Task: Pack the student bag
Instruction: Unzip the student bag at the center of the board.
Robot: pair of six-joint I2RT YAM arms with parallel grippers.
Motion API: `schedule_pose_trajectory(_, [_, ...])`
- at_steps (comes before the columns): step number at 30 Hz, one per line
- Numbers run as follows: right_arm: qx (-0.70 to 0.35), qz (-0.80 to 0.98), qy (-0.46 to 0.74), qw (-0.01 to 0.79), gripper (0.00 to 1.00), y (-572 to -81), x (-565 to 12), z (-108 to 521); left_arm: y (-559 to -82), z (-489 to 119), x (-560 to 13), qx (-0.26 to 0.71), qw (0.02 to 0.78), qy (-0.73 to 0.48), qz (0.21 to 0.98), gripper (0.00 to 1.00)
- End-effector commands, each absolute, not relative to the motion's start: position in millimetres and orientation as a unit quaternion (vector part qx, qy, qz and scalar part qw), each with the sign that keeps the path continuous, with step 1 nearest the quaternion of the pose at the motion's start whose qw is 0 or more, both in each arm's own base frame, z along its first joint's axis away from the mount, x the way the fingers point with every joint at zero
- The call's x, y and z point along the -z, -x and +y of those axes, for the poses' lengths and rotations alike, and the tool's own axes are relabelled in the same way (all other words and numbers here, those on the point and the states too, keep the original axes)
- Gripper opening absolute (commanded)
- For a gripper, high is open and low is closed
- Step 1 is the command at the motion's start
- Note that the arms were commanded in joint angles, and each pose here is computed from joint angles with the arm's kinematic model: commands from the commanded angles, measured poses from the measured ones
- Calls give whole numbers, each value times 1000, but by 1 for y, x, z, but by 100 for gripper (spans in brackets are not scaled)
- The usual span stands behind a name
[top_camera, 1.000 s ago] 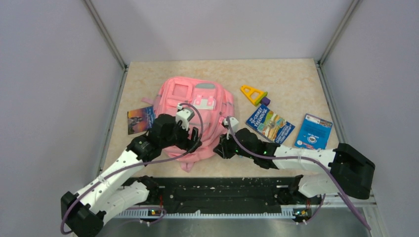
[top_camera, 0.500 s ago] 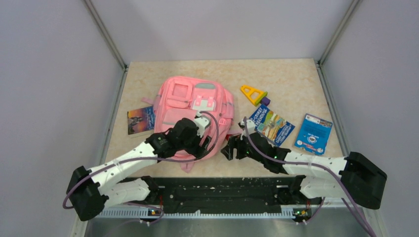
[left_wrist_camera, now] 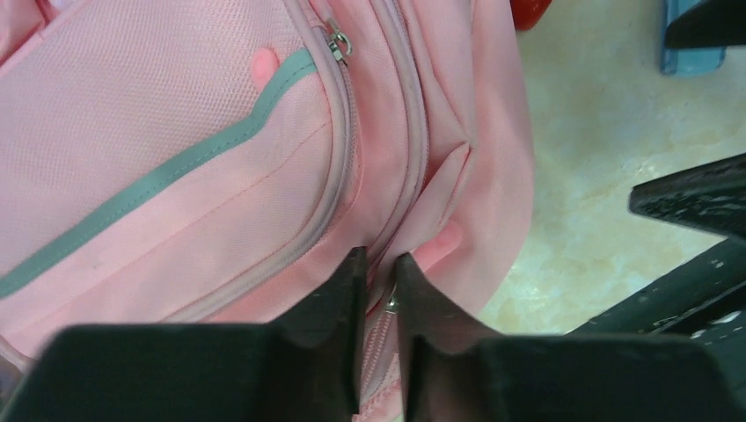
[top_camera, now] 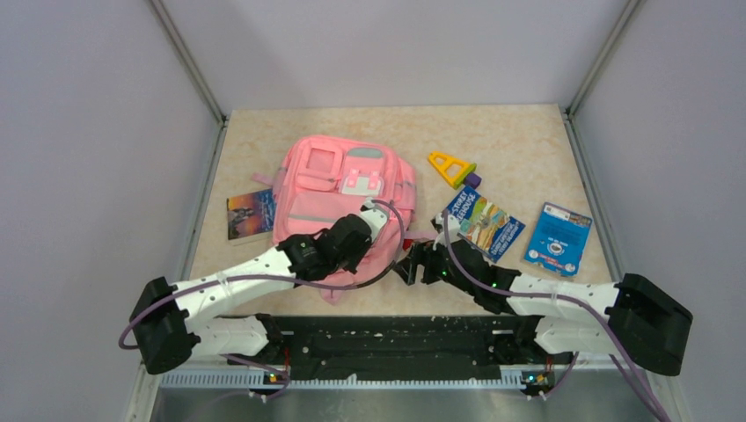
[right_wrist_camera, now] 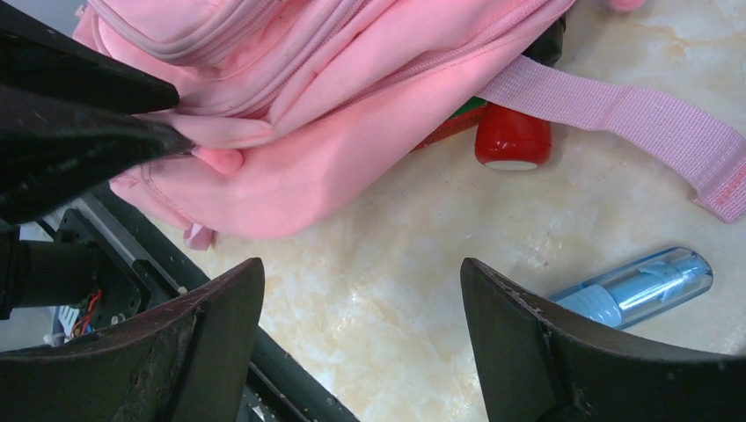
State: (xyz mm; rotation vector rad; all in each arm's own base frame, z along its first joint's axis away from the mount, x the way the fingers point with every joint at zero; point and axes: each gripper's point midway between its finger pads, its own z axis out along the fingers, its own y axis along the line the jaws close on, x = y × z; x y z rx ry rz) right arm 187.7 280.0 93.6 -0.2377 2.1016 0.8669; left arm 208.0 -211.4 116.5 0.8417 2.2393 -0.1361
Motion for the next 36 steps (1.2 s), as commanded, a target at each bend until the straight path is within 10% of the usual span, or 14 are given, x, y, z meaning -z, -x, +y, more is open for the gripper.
schedule_pose_trajectory(1, [-382, 813, 55, 436, 81, -199, -108, 291, -224, -216, -148, 56, 412, -295, 861, 12])
schedule_pose_trajectory(3, [-391, 809, 50, 437, 81, -201, -111, 296, -224, -225, -156, 87, 424, -283, 856, 0])
schedule_pose_trajectory(23, [-434, 762, -38, 480, 83, -240, -146, 295, -241, -281, -262, 318, 532, -164, 767, 0])
schedule_pose_trajectory(36, [-431, 740, -27, 516, 14, -303, -175, 278, -258, -278, -270, 396, 510, -152, 748, 0])
